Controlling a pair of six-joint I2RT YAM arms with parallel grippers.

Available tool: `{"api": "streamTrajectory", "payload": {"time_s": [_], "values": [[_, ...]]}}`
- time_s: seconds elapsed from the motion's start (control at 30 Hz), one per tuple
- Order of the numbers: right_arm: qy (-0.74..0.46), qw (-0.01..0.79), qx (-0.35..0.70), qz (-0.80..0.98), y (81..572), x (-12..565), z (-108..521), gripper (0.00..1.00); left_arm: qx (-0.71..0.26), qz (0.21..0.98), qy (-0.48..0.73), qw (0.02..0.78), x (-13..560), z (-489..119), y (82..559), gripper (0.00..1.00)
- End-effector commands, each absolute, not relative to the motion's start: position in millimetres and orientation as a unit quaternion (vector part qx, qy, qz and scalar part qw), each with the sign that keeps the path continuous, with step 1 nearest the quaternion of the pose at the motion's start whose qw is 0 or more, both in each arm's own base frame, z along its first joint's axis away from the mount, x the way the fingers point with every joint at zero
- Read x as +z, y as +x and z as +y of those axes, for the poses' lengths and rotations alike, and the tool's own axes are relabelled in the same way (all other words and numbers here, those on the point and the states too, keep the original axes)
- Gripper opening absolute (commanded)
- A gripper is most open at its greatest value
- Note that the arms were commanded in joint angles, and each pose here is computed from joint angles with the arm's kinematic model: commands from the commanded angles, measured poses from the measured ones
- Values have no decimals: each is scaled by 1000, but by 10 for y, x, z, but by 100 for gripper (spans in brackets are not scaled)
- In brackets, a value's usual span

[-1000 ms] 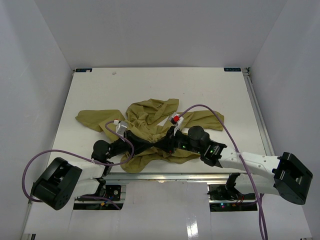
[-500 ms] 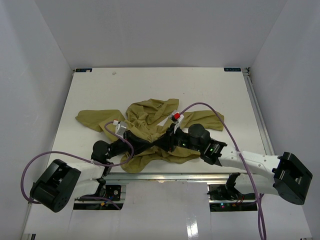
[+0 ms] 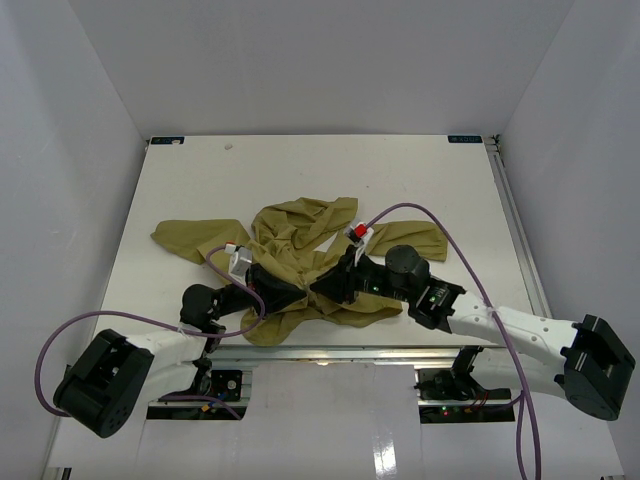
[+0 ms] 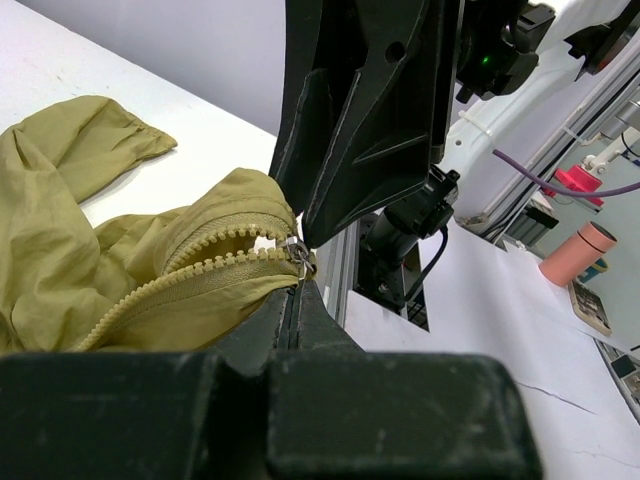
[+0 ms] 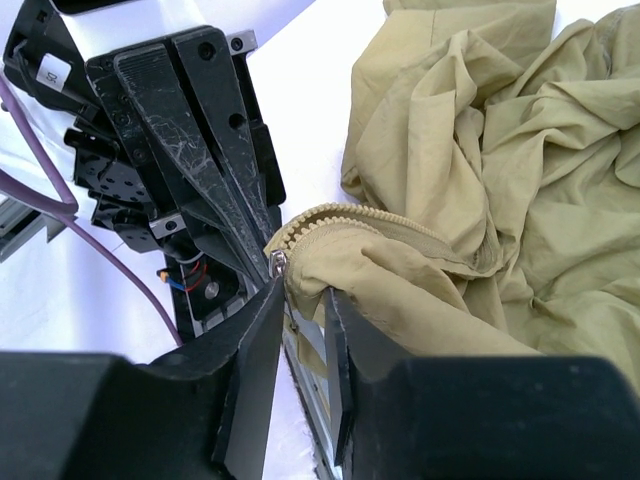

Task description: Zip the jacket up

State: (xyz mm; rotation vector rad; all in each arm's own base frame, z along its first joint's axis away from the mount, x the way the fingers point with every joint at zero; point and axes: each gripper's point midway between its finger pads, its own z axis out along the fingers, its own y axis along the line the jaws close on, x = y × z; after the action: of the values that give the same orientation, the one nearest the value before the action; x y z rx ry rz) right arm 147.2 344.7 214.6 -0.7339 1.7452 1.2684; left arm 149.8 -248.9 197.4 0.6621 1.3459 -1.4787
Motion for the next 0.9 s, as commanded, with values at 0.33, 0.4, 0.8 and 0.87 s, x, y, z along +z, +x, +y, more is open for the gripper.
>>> {"api": "streamTrajectory", "payload": {"time_s": [0.33, 0.4, 0.8, 0.87], "values": [[-284, 432, 435, 737, 1463, 2168, 3005, 48, -610, 505, 303, 530, 2179, -2472, 1416, 0], [-285, 436, 422, 742, 1473, 2223, 2942, 46, -610, 506, 303, 529, 2175, -2475, 1419, 0], [-315, 443, 433, 719, 1451, 2718, 3250, 32, -608, 507, 299, 532, 2175, -2463, 1421, 0], [-313, 439, 423, 728, 1444, 2643, 3309, 32, -608, 508, 298, 532, 2169, -2460, 1422, 0]]}}
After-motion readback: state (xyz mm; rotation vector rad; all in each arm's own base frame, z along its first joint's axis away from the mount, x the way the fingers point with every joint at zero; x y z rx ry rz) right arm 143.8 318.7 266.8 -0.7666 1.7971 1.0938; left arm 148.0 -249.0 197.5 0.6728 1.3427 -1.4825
